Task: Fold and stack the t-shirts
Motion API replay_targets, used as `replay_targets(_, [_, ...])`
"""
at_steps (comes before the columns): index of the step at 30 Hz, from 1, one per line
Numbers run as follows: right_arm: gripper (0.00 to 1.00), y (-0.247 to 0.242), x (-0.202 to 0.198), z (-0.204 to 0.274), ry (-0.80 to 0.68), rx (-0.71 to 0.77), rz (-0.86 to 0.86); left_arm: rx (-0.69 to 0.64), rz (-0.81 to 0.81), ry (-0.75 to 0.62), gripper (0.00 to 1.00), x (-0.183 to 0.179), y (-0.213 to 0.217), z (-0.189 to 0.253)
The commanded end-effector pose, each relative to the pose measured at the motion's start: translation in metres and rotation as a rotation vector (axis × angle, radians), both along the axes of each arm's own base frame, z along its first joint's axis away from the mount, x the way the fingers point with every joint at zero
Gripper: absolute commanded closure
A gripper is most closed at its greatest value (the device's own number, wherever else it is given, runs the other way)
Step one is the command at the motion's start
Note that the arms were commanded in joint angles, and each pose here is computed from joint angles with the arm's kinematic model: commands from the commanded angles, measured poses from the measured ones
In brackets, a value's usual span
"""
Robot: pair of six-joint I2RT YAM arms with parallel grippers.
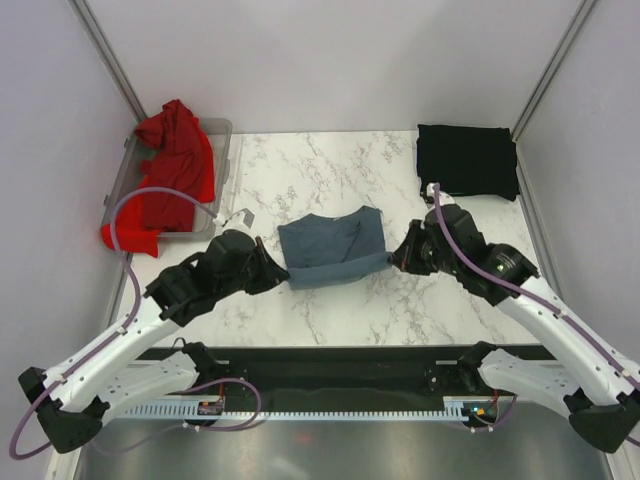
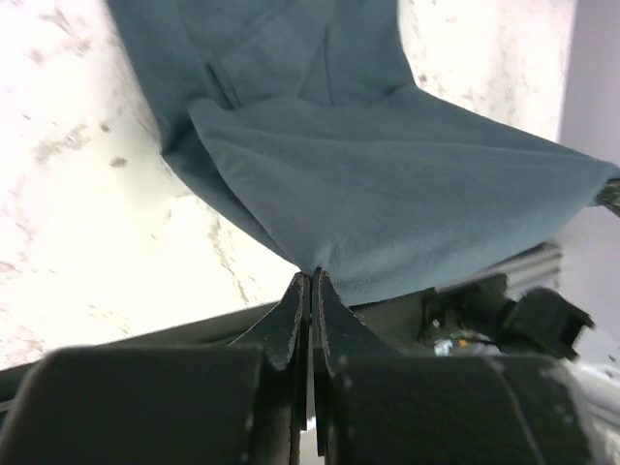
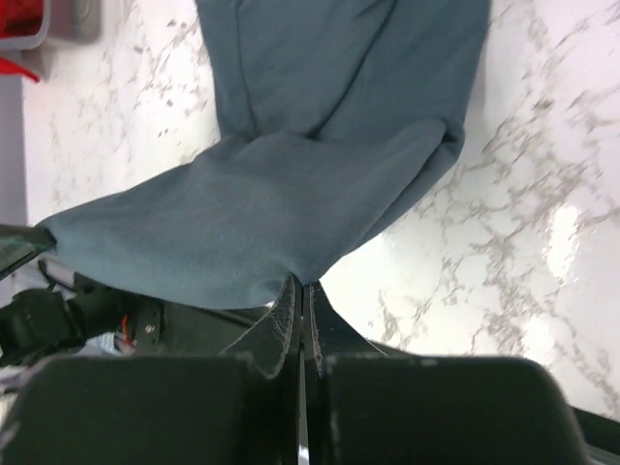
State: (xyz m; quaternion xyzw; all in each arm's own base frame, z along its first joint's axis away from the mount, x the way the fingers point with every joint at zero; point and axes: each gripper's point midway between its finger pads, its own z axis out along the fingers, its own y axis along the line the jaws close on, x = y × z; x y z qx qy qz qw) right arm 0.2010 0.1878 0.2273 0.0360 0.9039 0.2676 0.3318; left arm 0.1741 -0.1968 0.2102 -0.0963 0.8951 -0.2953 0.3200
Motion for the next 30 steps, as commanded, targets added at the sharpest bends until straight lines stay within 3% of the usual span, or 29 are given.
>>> replay_targets(1, [1.00, -0.014, 0.024, 0.003, -0.043, -0.144, -0.053, 0.135, 0.058, -0.050, 0.98, 0.022, 0.013, 0.000])
replay_targets(5, [1.00, -0.012, 0.054, 0.009, -0.063, -0.216, -0.068, 0.190, 0.095, -0.055, 0.98, 0.046, 0.013, 0.002])
replay_targets(13, [1.00, -0.011, 0.108, 0.006, -0.064, -0.219, -0.057, 0.236, 0.126, -0.038, 0.98, 0.098, 0.025, -0.008])
replay_targets(30, [1.00, 0.005, 0.205, -0.056, 0.005, -0.238, -0.015, 0.333, 0.118, 0.079, 0.98, 0.207, 0.039, -0.059])
